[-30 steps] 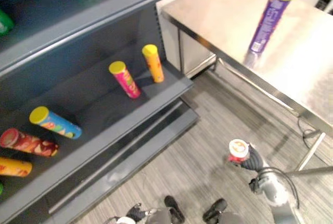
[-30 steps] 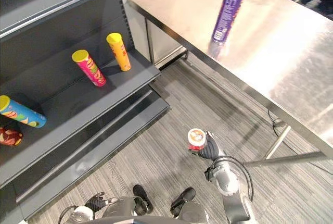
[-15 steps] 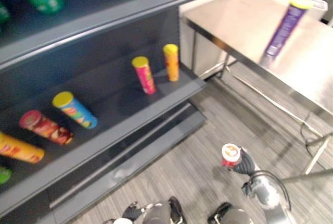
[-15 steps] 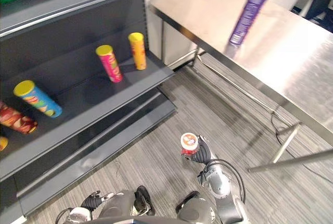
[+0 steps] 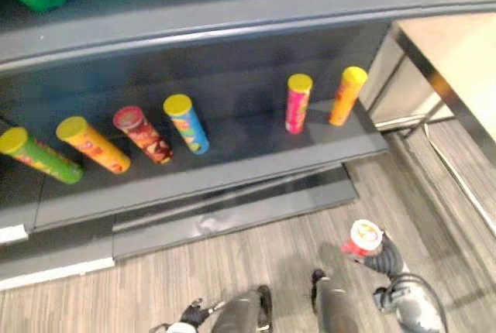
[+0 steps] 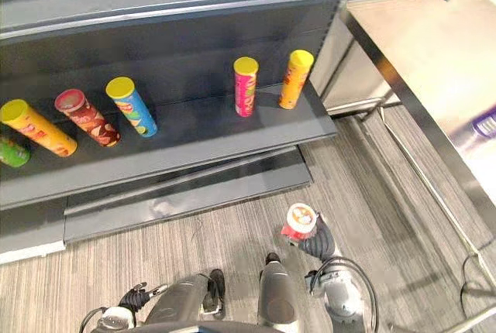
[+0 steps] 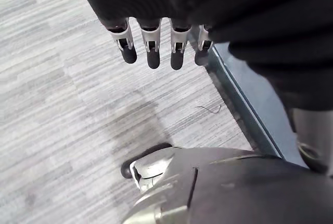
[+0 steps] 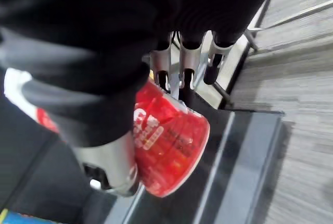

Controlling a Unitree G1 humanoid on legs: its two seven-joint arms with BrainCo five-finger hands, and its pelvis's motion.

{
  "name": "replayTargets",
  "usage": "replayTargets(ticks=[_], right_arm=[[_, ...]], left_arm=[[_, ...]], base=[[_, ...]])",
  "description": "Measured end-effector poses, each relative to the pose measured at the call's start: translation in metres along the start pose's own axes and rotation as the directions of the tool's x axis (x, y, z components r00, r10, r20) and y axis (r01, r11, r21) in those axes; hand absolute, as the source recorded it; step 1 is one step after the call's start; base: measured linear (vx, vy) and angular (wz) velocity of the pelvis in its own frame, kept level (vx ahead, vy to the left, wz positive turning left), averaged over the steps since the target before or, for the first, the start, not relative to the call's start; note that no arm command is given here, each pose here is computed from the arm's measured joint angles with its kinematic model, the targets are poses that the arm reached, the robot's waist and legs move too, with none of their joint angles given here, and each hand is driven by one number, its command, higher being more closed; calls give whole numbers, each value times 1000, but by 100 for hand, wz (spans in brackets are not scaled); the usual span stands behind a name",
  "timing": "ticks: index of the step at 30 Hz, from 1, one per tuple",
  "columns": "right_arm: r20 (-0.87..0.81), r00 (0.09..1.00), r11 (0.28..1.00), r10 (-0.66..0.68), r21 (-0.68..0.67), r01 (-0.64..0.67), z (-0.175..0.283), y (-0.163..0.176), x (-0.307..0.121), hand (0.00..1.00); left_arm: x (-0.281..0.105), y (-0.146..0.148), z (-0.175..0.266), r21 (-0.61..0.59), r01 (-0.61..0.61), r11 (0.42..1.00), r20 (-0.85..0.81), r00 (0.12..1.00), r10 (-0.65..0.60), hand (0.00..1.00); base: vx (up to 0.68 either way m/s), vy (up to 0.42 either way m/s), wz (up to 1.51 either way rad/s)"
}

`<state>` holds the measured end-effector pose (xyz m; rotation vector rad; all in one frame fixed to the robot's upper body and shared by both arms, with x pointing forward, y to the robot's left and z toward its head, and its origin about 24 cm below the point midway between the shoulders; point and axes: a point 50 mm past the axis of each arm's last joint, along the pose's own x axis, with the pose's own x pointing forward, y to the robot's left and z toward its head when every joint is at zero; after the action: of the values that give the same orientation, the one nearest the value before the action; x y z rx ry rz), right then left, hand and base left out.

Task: Put the gum and the chips on the shelf.

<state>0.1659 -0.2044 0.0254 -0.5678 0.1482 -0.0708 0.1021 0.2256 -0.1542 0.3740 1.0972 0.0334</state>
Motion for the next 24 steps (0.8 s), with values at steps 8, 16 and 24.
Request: replayTargets(ticks=[8,16,24], right_arm=[[-1,948,947,-318,-38,318,-4,-70,8,100],[208,606,615,-768,-25,788,35,-195,-25,100],[416,534,630,-736,134,765,85,-236,1,100]], left_arm=[[-3,1,-17,-41,-8,999,-66,998,5,0],[-13,1,-49,-181,-32,983,-153,988,4,0],[-19,-3,-62,-212,-12,977,-180,983,-27,0]], base=[[81,-121,11],[104,6,2],[36,26,7]])
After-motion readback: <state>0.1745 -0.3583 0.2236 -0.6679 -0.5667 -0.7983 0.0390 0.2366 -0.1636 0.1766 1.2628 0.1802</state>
